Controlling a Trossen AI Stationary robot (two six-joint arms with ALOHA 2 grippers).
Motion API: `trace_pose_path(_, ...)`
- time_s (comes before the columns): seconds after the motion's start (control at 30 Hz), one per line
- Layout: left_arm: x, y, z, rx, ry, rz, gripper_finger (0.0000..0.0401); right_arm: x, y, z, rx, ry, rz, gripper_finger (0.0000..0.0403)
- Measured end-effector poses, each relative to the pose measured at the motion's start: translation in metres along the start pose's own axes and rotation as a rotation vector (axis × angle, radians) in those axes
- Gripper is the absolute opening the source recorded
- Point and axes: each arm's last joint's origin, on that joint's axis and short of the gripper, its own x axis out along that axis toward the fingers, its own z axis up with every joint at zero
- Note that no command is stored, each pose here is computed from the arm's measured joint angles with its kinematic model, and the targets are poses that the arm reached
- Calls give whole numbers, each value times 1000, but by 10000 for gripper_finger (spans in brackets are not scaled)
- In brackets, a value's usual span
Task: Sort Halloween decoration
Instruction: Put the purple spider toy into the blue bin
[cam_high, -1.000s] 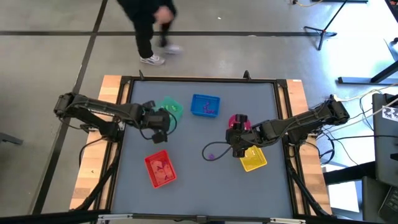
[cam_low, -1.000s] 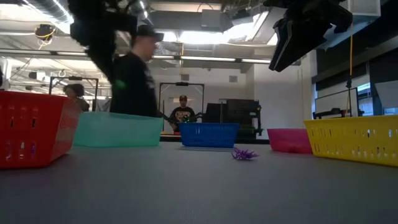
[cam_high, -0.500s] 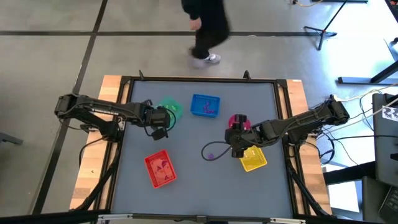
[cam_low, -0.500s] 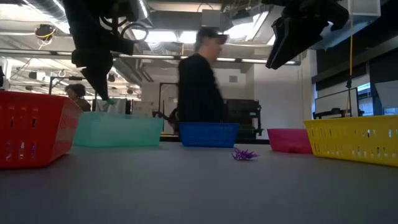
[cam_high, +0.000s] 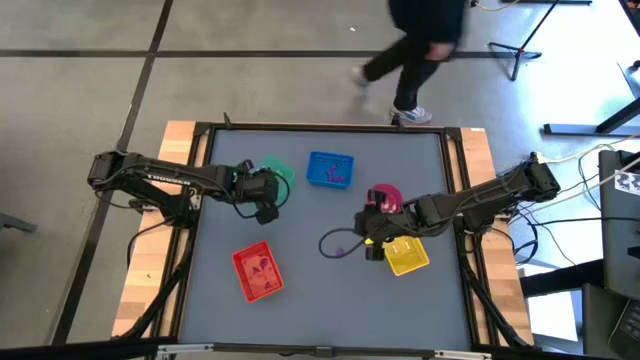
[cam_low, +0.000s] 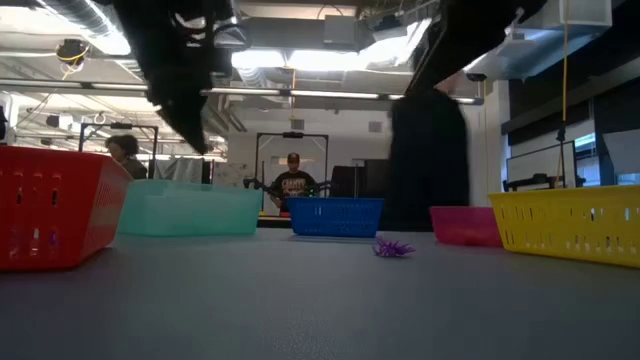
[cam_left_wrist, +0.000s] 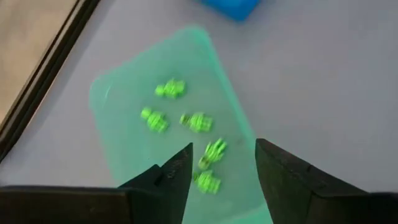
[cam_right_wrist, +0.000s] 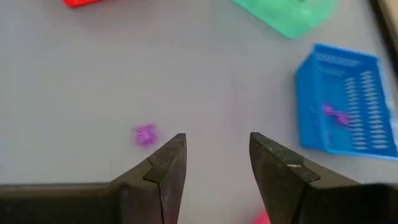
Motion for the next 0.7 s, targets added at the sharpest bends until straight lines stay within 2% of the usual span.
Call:
trace_pose_path(0.13, -1, -6, 10, -48, -103, -49, 161, 13, 7, 2, -1, 6, 61, 175)
trace_pose_path(0.33, -4, -11, 25, -112, -234, -127, 159, 40, 15, -3, -56, 68, 58, 175)
trace_pose_path(0.7, -5, -12, 27, -123, -254, -145, 158, 81, 29, -11, -73, 118, 53, 175)
